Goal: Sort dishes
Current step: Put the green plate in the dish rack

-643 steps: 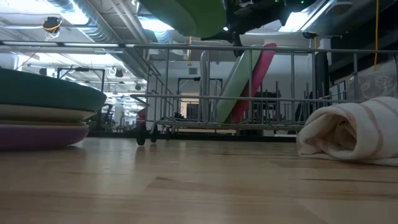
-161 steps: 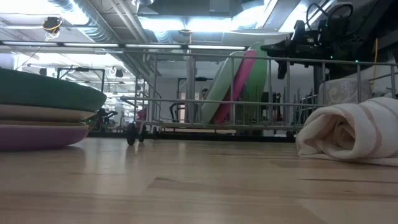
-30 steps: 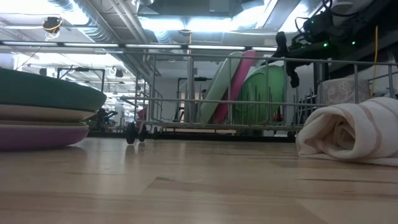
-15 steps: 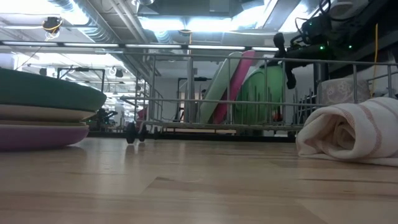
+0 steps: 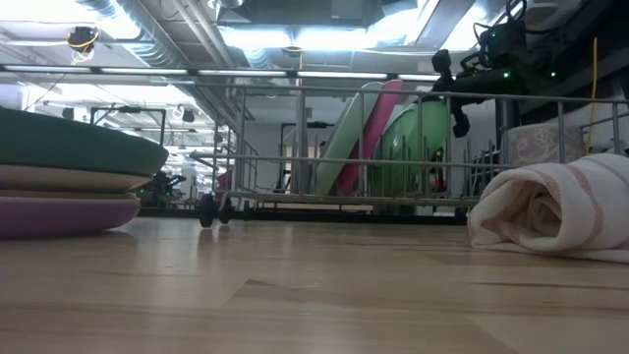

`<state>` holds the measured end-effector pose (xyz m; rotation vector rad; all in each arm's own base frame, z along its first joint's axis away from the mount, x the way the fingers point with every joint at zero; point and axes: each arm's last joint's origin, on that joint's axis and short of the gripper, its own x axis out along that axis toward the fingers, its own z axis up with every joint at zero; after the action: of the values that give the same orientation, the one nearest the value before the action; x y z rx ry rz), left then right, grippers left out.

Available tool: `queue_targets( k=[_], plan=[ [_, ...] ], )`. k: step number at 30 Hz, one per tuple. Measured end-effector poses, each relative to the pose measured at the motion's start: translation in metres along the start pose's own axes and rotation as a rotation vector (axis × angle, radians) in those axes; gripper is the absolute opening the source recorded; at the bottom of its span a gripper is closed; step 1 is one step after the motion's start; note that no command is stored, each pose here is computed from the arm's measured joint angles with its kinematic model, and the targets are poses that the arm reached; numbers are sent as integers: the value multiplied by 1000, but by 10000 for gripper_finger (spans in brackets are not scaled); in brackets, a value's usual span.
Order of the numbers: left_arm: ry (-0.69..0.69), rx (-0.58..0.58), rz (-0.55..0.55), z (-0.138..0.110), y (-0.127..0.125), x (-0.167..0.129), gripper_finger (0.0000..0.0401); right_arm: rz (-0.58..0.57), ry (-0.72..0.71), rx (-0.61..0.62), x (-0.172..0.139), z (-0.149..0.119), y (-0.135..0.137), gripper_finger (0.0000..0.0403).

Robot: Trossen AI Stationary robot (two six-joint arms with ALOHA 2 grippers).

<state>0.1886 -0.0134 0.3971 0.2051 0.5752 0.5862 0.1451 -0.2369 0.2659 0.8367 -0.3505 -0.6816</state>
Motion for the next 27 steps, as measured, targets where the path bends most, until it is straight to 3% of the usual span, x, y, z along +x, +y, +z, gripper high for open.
queue_targets(
  k=[21,27],
  plan=[
    [0,-3,0,0,0,0,52,-17,-14,22,17,-9,-21,54],
    [0,-3,0,0,0,0,52,-26,-20,50,17,-9,-22,94]
  ],
)
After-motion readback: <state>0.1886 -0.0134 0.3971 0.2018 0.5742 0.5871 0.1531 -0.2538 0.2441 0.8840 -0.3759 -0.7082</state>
